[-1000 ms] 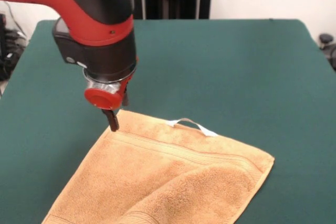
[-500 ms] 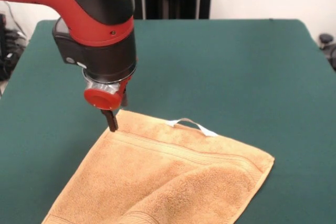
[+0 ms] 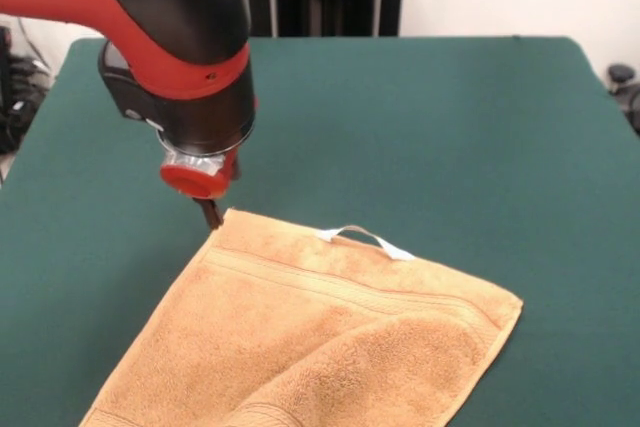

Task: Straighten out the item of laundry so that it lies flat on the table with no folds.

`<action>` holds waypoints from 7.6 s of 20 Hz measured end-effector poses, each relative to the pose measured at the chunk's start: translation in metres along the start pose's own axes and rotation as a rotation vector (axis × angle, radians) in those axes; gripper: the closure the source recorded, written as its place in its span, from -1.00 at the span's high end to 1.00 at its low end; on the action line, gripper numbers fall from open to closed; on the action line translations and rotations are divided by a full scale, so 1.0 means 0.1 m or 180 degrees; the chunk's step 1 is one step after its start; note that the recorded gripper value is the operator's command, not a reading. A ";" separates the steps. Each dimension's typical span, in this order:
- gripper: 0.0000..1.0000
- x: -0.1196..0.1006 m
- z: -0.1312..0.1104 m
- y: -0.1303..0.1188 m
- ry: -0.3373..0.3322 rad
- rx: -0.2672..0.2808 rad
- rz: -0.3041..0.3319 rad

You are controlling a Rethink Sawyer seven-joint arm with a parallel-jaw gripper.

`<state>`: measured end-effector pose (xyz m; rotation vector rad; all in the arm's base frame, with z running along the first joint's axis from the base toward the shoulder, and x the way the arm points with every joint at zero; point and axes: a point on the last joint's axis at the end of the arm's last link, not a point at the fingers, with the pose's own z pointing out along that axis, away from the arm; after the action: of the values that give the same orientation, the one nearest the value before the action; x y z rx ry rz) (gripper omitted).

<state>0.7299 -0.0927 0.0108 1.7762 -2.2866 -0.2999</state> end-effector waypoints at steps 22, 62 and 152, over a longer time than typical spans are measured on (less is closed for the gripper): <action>1.00 0.04 0.54 -0.07 0.0016 0.0178 0.0003; -1.00 0.03 0.55 -0.07 -0.0008 0.0154 0.0021; -1.00 0.02 0.62 0.01 -0.0010 -0.0233 0.0076</action>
<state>0.7099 -0.0935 -0.0476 1.7133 -2.2670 -0.3774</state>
